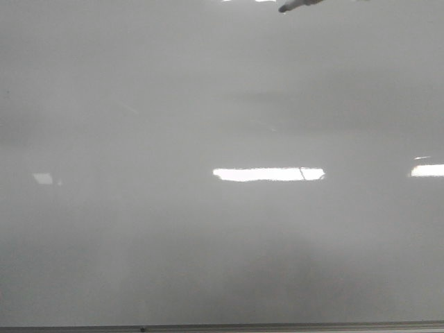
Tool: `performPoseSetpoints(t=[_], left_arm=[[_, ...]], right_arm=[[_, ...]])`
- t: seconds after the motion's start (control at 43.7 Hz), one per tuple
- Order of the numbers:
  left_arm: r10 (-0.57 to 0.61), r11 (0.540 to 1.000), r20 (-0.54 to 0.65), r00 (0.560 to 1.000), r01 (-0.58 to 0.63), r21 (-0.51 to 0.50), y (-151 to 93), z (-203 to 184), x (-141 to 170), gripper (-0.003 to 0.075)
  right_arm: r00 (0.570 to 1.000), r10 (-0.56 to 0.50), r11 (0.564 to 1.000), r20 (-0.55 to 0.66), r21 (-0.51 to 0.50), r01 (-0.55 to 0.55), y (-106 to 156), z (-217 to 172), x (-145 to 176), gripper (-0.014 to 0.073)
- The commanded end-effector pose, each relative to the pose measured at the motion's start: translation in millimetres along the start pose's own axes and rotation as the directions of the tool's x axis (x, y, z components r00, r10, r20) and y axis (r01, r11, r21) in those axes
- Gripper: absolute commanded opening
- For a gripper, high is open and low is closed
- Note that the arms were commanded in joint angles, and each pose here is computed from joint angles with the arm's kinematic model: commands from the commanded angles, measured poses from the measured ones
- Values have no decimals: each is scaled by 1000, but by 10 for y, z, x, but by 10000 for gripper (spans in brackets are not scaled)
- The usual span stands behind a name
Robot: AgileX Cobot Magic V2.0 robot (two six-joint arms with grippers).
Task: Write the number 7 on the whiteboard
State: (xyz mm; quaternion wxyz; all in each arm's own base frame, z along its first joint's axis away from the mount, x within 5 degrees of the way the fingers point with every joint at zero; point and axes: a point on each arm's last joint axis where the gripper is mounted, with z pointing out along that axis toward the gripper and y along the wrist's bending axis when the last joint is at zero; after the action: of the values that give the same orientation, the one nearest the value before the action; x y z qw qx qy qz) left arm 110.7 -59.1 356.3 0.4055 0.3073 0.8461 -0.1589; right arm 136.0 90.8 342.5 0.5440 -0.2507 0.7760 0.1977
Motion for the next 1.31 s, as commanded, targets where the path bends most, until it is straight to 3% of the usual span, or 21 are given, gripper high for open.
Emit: performPoseSetpoints(t=[0.0, 0.321, 0.664, 1.077, 1.283], left_arm=[[-25, 1000, 92, 995, 26, -10, -3, -61, -115, 388], [-25, 1000, 92, 995, 26, -10, -3, -61, -115, 388], [-25, 1000, 92, 995, 26, -10, -3, -61, -115, 388], [-25, 1000, 92, 995, 26, -10, -3, -61, -115, 388], [-25, 1000, 82, 996, 25, -3, -9, -60, -107, 388]], right_arm=[[991, 3, 998, 133, 64, -12, -85, 121, -235, -66], [994, 12, 995, 106, 95, -22, -204, 709, -479, -66], [996, 17, 990, 92, 136, -30, -322, 1246, -508, -66], [996, 18, 986, 90, 166, -33, -383, 1444, -421, -66], [996, 31, 980, 81, 194, -46, -508, 1314, -454, -66]])
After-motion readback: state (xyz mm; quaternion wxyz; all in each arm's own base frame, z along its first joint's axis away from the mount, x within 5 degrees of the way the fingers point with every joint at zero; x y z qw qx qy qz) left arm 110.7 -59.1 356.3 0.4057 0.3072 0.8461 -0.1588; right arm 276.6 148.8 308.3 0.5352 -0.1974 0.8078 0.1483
